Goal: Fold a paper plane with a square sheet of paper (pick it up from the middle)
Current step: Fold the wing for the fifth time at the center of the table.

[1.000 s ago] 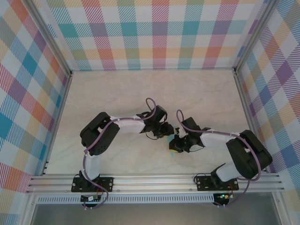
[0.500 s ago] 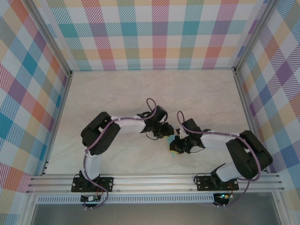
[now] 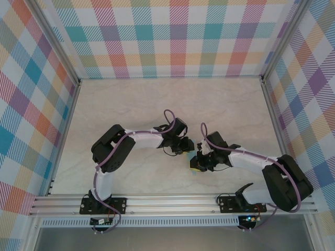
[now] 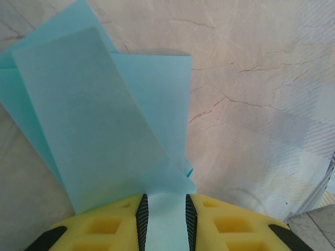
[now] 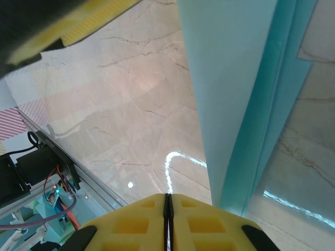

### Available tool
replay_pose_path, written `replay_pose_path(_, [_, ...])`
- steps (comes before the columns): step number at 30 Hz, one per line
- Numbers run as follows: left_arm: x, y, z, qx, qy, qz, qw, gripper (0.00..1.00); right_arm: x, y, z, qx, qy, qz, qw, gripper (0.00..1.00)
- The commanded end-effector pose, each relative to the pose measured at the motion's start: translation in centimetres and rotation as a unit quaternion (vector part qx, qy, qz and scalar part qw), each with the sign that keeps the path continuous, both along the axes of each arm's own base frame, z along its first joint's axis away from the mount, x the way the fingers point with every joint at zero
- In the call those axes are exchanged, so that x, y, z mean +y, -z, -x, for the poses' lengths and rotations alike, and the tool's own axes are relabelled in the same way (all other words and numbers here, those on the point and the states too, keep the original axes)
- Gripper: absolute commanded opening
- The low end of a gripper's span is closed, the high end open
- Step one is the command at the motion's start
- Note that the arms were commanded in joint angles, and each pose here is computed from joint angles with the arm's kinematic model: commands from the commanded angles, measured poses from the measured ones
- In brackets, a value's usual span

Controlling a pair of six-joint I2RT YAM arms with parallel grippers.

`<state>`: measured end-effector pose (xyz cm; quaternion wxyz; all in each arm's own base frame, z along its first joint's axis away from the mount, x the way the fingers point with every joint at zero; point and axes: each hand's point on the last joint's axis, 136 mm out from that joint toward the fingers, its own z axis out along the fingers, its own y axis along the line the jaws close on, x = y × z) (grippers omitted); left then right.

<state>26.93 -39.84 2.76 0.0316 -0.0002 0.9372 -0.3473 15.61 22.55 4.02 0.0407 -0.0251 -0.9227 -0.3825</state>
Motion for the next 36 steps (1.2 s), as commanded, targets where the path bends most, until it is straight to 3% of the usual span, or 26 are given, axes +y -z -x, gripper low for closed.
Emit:
replay_pose_path(1, [0.1,0.9,0.2,0.005,0.01,-0.016,1.0,0.28,-0.8,0.9,0.7,0.015,-0.008,0.028,0.999,0.1])
replay_pose_path(14, [0.0,1.0,0.2,0.004,0.012,-0.018,1.0,0.28,-4.1,5.4,2.0,0.067,0.019,0.138,0.988,0.09])
replay_pose_path(20, [0.1,1.1,0.3,0.006,0.014,-0.019,1.0,0.28,-3.7,3.8,1.8,0.051,0.024,0.115,0.992,0.09])
replay_pose_path(25, [0.1,1.0,0.3,0.005,0.014,-0.019,1.0,0.28,-1.9,0.6,1.3,0.015,0.003,0.048,0.999,0.1])
replay_pose_path(29, [-0.1,0.9,0.2,0.004,0.014,-0.016,1.0,0.28,-1.1,0.4,1.5,0.018,-0.01,0.025,0.999,0.11])
replay_pose_path(36, [-0.1,0.9,0.3,0.005,0.016,-0.015,1.0,0.28,-3.9,4.4,2.1,0.062,0.013,0.127,0.99,0.09])
